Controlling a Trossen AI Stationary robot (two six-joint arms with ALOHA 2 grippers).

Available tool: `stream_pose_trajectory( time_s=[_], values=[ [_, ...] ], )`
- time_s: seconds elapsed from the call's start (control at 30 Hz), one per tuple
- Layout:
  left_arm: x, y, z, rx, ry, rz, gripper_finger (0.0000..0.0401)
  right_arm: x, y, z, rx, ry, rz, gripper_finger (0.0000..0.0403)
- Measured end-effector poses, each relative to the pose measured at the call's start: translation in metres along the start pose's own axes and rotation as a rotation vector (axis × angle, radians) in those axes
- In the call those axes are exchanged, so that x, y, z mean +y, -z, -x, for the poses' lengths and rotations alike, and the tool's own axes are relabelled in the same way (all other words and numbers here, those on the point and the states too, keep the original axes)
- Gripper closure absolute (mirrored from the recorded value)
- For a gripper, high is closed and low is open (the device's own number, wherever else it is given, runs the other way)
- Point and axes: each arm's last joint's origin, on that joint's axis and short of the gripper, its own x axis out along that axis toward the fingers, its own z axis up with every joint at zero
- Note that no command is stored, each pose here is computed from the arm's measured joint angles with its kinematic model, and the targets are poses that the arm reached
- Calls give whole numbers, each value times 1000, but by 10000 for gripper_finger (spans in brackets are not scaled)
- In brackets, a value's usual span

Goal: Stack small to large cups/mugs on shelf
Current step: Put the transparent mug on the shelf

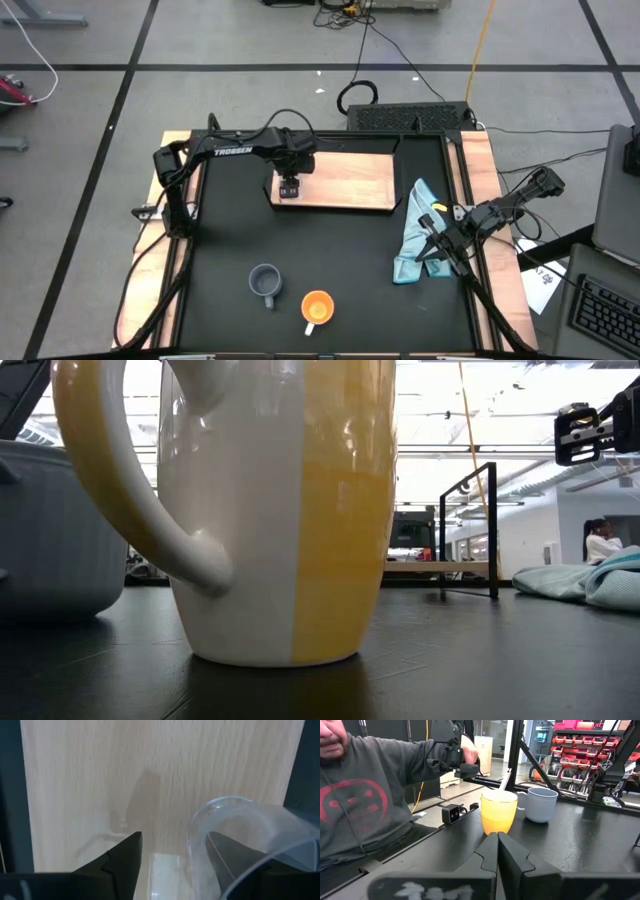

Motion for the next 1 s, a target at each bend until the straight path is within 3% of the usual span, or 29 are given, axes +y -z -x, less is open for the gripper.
stream_pose_trajectory(
  time_s=[0.43,1.0],
  values=[
    [-1,2,2,25,9,15,171,0,0,0,0,0,0,403],
    [7,-17,49,-41,-37,38,171,0,0,0,1,0,0,403]
  ],
)
